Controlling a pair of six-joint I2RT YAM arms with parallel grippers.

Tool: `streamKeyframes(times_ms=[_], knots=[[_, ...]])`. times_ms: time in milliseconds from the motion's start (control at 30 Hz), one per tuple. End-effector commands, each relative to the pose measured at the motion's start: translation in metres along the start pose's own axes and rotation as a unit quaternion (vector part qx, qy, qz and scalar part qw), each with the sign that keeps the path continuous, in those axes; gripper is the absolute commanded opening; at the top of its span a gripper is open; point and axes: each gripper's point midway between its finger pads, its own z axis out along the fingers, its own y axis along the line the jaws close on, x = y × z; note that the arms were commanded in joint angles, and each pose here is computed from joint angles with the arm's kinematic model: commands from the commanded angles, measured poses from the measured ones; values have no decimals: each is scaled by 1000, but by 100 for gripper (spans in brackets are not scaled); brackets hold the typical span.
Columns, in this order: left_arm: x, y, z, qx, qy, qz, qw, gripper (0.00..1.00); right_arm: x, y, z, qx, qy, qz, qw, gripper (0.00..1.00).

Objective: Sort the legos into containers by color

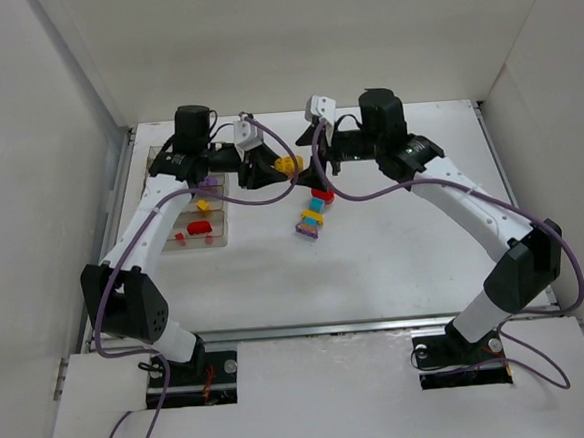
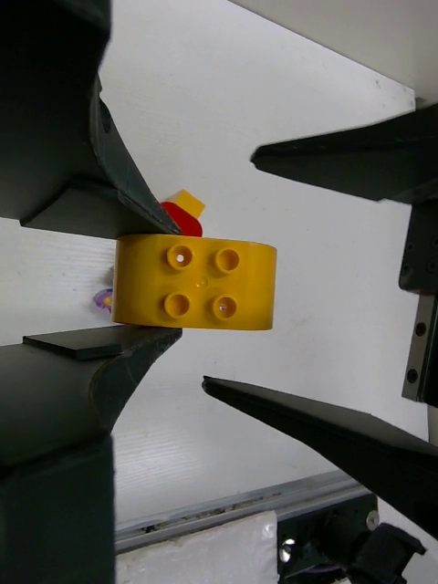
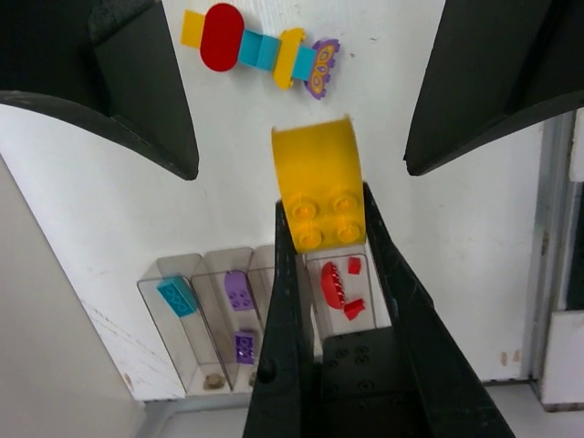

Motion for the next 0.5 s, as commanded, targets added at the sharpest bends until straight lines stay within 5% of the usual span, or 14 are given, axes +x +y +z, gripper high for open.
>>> streamKeyframes(times_ms=[0,167,300,467], knots=[[-13,16,-18,-48,2,22,999,0,-13,-11,-10,51,1,-13,999,100],[21,54,-51,-181,60,5,982,0,-13,-40,-28,160,9,-11,987,100],[64,88,-95,-308,125,-17,943,0,-9,-50,-35,199,20,-5,980,100],[110,99,-143,-351,218,0,911,0,-4,-48,-36,198,23,-2,980,100]])
